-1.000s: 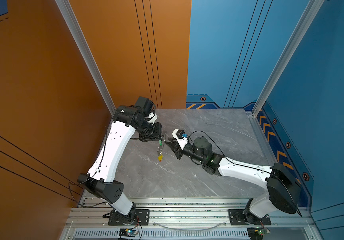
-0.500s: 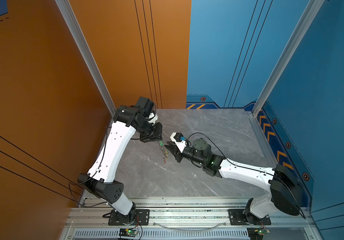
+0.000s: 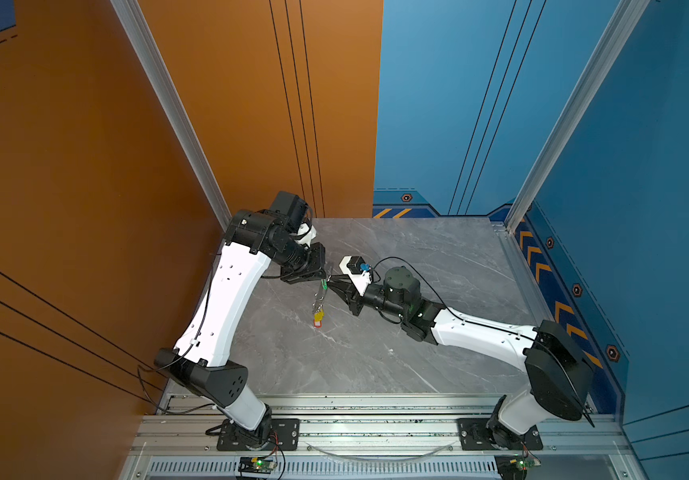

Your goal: Remove the keys from the keyring

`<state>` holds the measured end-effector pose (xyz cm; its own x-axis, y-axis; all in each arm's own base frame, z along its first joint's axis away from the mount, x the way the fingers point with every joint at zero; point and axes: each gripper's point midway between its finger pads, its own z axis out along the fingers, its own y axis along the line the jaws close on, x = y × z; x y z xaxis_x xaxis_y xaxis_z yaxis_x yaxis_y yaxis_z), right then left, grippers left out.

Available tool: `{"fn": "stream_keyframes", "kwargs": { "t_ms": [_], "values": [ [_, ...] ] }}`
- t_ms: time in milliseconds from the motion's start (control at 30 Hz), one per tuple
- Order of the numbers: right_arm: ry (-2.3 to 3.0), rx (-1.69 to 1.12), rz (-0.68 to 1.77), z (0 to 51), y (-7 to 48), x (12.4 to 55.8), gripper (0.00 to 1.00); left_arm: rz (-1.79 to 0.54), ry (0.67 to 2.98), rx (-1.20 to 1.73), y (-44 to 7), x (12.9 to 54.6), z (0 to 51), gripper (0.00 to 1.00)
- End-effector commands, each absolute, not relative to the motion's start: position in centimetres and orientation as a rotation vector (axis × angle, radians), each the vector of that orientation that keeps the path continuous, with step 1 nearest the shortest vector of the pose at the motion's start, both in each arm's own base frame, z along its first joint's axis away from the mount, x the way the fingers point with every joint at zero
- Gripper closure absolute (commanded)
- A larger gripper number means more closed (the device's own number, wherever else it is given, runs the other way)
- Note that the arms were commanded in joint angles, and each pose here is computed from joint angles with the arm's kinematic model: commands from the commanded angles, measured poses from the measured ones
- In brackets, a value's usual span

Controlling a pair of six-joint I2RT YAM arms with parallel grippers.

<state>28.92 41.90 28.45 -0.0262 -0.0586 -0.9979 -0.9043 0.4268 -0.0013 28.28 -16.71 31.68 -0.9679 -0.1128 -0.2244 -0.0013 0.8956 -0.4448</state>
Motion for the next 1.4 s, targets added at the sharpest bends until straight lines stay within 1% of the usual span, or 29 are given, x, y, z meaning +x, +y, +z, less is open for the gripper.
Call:
{"fn": "stream_keyframes", "kwargs": {
  "t_ms": [0, 167, 367, 433, 533, 633, 700, 1200, 1367],
  "values": [
    [1.419, -0.873, 0.870, 29.8, 41.2, 28.9, 0.77, -0.688, 2.802, -0.088, -16.9, 28.1, 32.5, 1.00],
    [1.423, -0.883, 0.871, 29.8, 41.3, 28.1, 0.75, -0.675, 2.801, -0.098, -16.5, 28.3, 32.4, 1.00],
    [1.473, -0.899, 0.780, 28.9, 39.9, 27.0, 0.69, -0.684, 2.802, -0.096, -16.6, 28.7, 32.3, 1.00],
    [1.474, -0.928, 0.756, 29.1, 40.0, 26.5, 0.68, -0.694, 2.804, -0.091, -16.8, 28.7, 32.3, 1.00],
    [1.448, -0.946, 0.742, 29.7, 40.6, 26.2, 0.71, -0.710, 2.807, -0.087, -17.0, 28.6, 32.3, 1.00],
    [1.423, -0.943, 0.743, 30.2, 41.1, 26.6, 0.78, -0.725, 2.805, -0.078, -17.1, 28.5, 32.5, 1.00],
    [1.412, -0.943, 0.742, 30.5, 41.4, 26.9, 0.79, -0.728, 2.803, -0.076, -17.1, 28.4, 32.6, 1.00],
    [1.391, -0.964, 0.762, 30.9, 42.0, 29.1, 0.81, -0.766, 2.804, -0.058, -17.4, 28.4, 32.7, 1.00],
    [1.392, -0.975, 0.789, 30.7, 42.8, 29.1, 0.84, -0.770, 2.797, -0.068, -17.2, 28.5, 32.9, 1.00]
  ]
}}
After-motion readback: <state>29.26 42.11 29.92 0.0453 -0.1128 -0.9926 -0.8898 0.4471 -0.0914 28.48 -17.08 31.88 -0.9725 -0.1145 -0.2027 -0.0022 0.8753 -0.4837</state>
